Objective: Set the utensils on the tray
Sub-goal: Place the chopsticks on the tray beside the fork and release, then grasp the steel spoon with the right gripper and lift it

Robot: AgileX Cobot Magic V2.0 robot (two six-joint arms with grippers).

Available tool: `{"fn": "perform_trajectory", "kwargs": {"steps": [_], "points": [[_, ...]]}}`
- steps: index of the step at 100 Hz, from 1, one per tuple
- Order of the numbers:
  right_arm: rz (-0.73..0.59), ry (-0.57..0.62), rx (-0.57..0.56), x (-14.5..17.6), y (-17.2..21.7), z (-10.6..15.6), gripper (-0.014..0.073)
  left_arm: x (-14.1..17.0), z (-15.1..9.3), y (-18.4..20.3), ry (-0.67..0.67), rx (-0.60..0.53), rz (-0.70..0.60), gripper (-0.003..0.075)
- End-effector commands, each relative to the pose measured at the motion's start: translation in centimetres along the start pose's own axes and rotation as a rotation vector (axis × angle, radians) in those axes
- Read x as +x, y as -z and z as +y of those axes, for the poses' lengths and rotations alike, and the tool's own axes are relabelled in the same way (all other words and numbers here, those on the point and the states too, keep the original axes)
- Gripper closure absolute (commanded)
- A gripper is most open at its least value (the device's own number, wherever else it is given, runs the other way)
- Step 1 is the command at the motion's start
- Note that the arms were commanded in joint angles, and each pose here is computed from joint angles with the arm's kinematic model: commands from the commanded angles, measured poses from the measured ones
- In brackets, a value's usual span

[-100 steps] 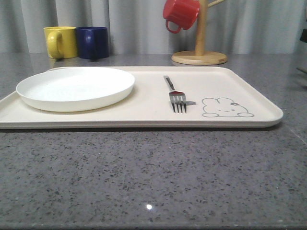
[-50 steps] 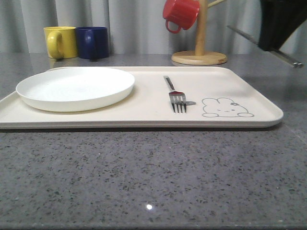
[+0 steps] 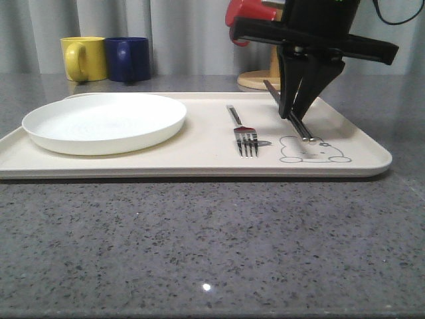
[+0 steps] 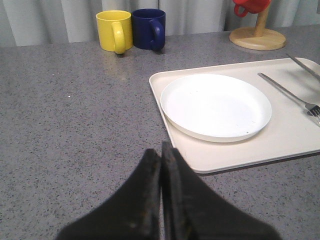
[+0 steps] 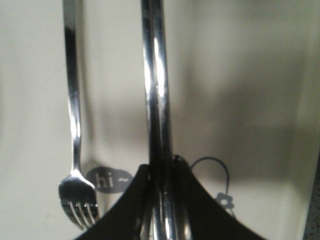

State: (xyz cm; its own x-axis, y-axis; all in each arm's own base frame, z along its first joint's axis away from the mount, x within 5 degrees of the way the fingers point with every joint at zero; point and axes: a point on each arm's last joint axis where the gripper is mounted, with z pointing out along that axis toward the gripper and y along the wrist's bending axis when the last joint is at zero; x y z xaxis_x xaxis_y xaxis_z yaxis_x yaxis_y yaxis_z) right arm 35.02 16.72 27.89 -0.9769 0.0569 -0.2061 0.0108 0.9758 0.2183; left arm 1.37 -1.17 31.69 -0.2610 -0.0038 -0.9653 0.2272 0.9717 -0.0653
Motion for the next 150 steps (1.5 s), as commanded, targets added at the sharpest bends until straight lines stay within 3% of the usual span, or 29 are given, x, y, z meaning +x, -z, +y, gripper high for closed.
{"fn": "perform_trajectory", "kwargs": {"steps": [1, 15, 22, 45, 67, 81, 93, 108, 127, 150], "points": [[-0.074, 0.000, -0.031, -0.3, 2.0, 0.3, 0.0626, -1.2, -0.1, 0.3, 0.004, 0.010, -0.078, 0.0739], [-0.072, -0.002, -0.030, -0.5, 1.6, 0.3, 0.0613, -1.2, -0.1, 0.3, 0.004, 0.010, -0.078, 0.0739], [-0.073, -0.002, -0.030, -0.5, 1.6, 0.3, 0.0564, -1.2, -0.1, 0.3, 0.004, 0.010, -0.078, 0.0739], [-0.075, -0.002, -0.030, -0.5, 1.6, 0.3, 0.0233, -1.2, -0.1, 0.3, 0.004, 0.010, -0.078, 0.0739], [-0.132, 0.025, -0.007, -0.3, 3.4, 0.0, 0.0214, -1.2, -0.1, 0.3, 0.004, 0.010, -0.078, 0.0739], [-0.231, 0.080, 0.084, -0.1, 6.4, -1.3, 0.0214, -1.2, -0.1, 0.3, 0.004, 0.010, -0.078, 0.0739], [-0.296, 0.104, 0.196, -0.3, 8.8, -3.6, 0.0214, -1.2, -0.1, 0.3, 0.004, 0.010, -0.078, 0.0739], [-0.278, 0.101, 0.270, -0.7, 10.4, -7.5, 0.0214, -1.2, -0.1, 0.3, 0.004, 0.010, -0.078, 0.0739], [-0.243, 0.010, 0.341, -1.7, 10.9, -13.1, 0.0216, -1.2, -0.1, 0.3, 0.004, 0.010, -0.078, 0.0739], [-0.269, -0.107, 0.352, -2.3, 11.9, -18.7, 0.0216, -1.2, -0.1, 0.3, 0.004, 0.010, -0.078, 0.0739]]}}
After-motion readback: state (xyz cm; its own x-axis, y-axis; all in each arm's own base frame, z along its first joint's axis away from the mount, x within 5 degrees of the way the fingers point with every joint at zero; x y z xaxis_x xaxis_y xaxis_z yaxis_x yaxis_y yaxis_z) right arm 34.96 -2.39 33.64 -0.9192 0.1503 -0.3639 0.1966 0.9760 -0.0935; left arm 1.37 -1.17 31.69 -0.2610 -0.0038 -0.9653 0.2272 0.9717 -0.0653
